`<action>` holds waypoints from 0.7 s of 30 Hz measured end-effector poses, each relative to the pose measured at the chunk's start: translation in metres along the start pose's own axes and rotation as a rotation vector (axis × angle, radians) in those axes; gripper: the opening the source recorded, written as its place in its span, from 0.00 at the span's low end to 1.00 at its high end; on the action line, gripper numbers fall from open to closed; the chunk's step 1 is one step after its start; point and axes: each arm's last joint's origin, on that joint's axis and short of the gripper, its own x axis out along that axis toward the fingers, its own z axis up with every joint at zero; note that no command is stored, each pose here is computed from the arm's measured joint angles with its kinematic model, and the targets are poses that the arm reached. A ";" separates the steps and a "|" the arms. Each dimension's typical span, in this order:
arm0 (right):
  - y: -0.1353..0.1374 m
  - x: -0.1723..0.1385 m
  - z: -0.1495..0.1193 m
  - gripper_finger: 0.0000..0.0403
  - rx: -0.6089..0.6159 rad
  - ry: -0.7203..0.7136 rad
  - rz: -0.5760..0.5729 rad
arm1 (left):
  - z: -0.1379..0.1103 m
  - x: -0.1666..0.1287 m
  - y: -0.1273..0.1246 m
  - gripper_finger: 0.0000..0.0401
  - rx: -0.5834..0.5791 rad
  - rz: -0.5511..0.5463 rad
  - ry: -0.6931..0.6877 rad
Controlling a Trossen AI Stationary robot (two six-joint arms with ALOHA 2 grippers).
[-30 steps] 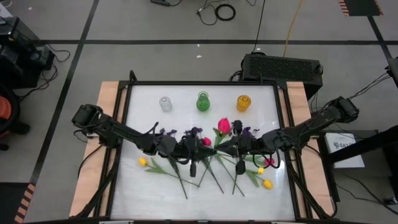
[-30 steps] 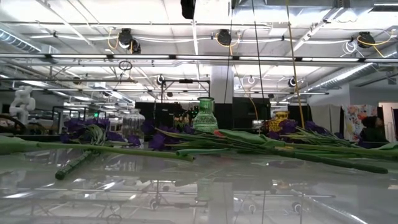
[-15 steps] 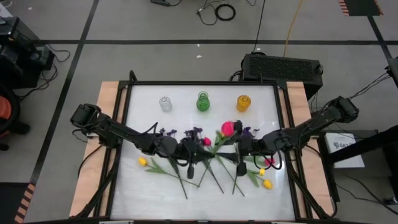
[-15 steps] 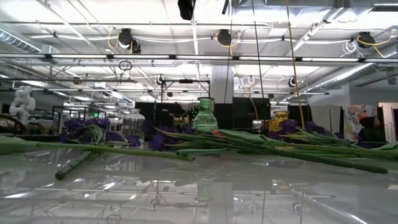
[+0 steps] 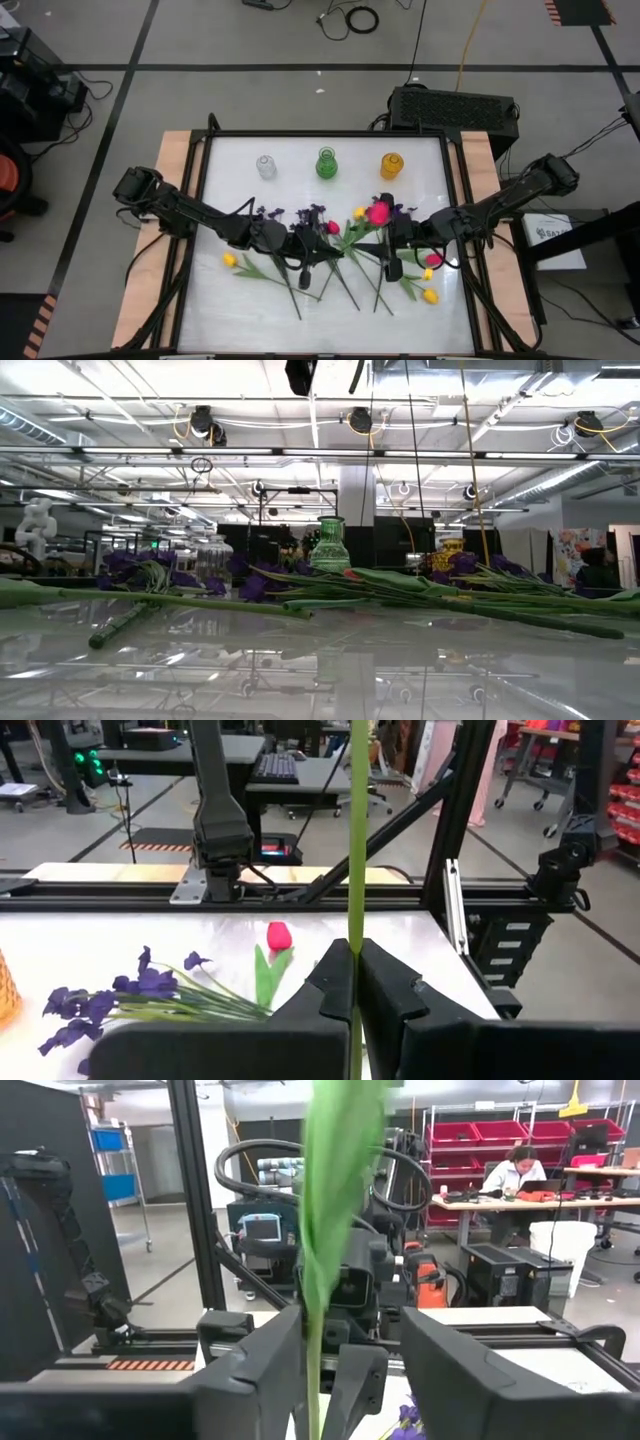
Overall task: Sort flowers into vase by color
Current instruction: Put the left pink flower into the yellow vase
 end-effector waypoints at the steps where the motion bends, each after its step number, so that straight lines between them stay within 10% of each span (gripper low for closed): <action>1: 0.000 0.000 0.000 0.37 -0.001 0.002 0.000 | 0.000 0.000 0.000 0.02 0.000 0.000 0.001; 13: 0.000 -0.001 -0.001 0.13 -0.009 0.015 0.004 | 0.000 0.000 0.000 0.02 0.001 0.000 0.003; 21: 0.000 0.000 -0.002 0.20 -0.015 0.017 0.005 | -0.004 0.000 0.000 0.03 0.006 0.003 0.037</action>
